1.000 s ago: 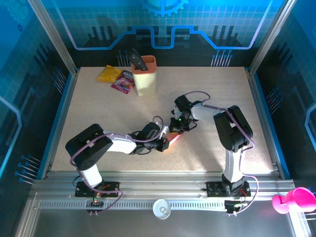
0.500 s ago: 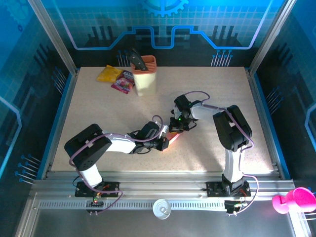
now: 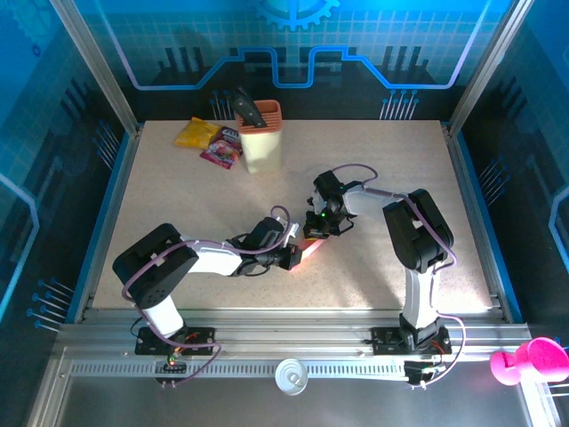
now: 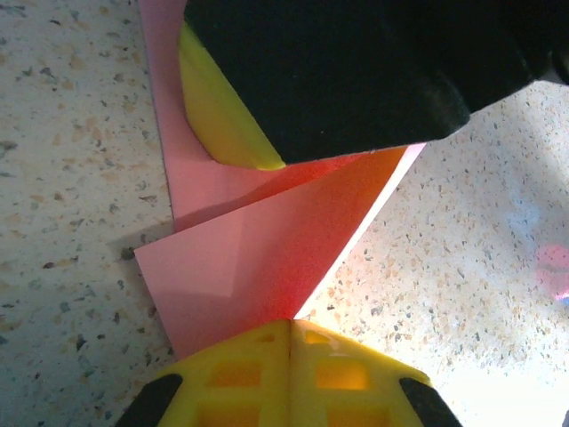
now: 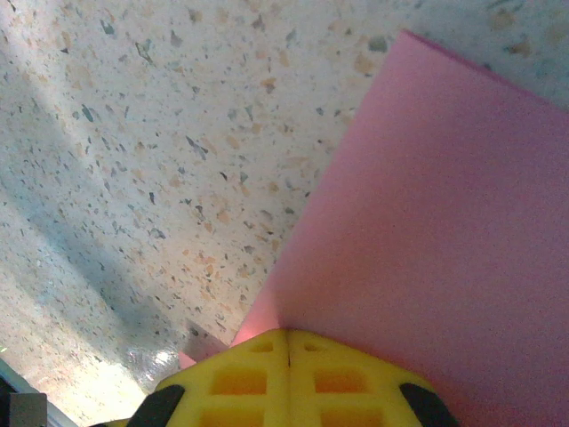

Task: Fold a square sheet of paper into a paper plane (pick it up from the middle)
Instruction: Fold the wing for the fifth time at the center of the table.

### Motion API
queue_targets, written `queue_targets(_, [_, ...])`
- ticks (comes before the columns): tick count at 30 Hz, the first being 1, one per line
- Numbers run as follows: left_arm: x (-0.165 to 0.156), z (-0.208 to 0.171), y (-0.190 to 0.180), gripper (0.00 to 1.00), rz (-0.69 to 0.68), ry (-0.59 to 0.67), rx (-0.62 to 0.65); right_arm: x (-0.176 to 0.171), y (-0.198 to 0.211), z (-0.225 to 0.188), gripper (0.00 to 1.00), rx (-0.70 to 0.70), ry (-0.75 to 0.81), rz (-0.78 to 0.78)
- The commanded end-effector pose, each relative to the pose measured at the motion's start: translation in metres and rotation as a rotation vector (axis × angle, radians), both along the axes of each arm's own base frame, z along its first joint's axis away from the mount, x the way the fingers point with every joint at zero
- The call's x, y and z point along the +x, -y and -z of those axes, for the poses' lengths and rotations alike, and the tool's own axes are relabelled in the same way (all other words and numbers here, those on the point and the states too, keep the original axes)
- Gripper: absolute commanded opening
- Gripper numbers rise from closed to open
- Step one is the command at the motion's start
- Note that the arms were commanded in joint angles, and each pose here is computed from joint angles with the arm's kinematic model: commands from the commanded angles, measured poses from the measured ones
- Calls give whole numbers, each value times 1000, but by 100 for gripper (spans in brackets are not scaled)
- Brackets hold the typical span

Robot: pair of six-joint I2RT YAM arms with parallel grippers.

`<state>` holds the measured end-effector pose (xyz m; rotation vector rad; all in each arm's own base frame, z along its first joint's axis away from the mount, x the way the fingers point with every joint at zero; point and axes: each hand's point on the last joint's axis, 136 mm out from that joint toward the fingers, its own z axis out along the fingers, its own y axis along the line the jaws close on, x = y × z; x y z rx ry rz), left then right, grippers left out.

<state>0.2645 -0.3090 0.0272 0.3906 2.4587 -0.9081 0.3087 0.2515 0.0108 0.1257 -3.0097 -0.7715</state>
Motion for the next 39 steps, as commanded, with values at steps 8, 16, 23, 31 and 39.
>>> queue_targets(8, [-3, 11, -4, 0, 3, -13, -15, -25, 24, 47, 6, -138, -102, -6])
queue_targets(16, [-5, 20, -8, 0, -15, -29, 0, -25, 24, 46, 5, -139, -103, -5])
queue_targets(23, [-6, 29, -13, 0, -25, -35, 23, -11, 13, 22, 6, -91, -70, -4])
queue_targets(31, [-9, 36, -19, 0, -38, -43, 39, 28, -11, -68, 16, 100, 90, 25])
queue_targets(39, [-9, 36, -22, 0, -55, -37, 39, -2, 4, -88, 14, 157, 186, 59])
